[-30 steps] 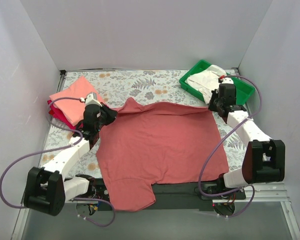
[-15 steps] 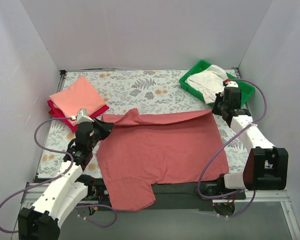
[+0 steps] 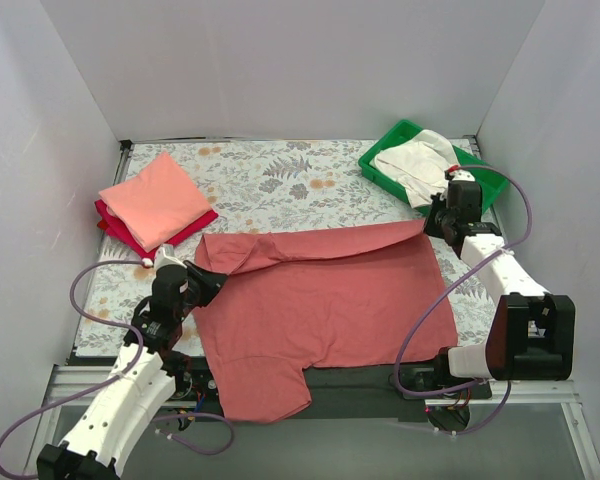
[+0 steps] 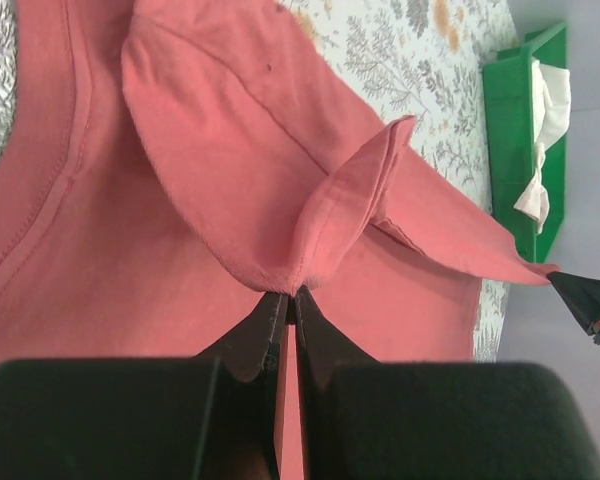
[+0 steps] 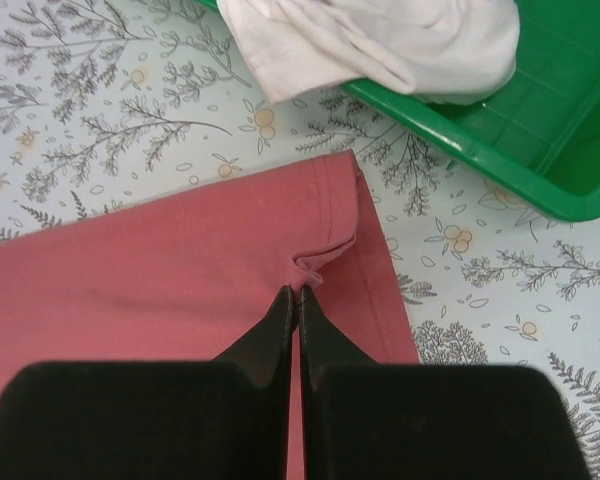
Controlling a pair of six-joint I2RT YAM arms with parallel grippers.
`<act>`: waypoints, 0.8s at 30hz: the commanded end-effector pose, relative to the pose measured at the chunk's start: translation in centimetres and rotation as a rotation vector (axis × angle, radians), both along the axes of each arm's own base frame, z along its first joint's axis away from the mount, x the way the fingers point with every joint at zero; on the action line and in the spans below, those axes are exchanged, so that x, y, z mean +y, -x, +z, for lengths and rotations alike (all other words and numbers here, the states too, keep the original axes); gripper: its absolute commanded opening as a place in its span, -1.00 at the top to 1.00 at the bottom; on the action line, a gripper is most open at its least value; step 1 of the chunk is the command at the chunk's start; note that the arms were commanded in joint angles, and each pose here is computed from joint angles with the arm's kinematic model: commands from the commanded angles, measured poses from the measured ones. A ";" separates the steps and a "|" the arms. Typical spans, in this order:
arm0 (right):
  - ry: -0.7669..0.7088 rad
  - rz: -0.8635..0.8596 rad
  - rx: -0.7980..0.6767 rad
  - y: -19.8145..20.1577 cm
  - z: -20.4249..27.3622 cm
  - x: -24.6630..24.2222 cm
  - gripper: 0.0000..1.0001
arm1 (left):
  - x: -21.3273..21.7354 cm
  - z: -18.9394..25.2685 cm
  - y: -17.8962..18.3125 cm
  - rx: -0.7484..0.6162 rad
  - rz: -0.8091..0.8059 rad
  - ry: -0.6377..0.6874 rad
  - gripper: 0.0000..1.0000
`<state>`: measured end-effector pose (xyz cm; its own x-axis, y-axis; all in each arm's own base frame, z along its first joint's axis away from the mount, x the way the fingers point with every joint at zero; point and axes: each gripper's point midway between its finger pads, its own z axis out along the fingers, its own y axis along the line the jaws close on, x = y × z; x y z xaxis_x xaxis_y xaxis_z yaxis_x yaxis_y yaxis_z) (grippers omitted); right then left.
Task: Fold and stack the t-shirts
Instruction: Fold the tshirt
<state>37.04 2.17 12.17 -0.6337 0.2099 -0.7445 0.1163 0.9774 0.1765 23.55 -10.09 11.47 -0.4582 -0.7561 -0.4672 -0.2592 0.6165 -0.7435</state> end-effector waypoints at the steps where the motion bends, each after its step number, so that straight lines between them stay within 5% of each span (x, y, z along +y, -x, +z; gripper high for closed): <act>1: 0.011 -0.018 0.009 0.7 -0.5 -0.6 0.97 | -0.6 -1.7 2.0 0.086 -0.034 0.034 1.00; 14: 0.047 -0.095 0.096 3.2 -4.0 -2.3 0.97 | -0.8 -4.5 5.9 0.297 0.012 0.145 1.00; 24: 0.039 -0.096 0.115 3.0 -4.3 -2.2 0.97 | -1.2 -1.4 6.9 0.295 0.008 0.203 1.00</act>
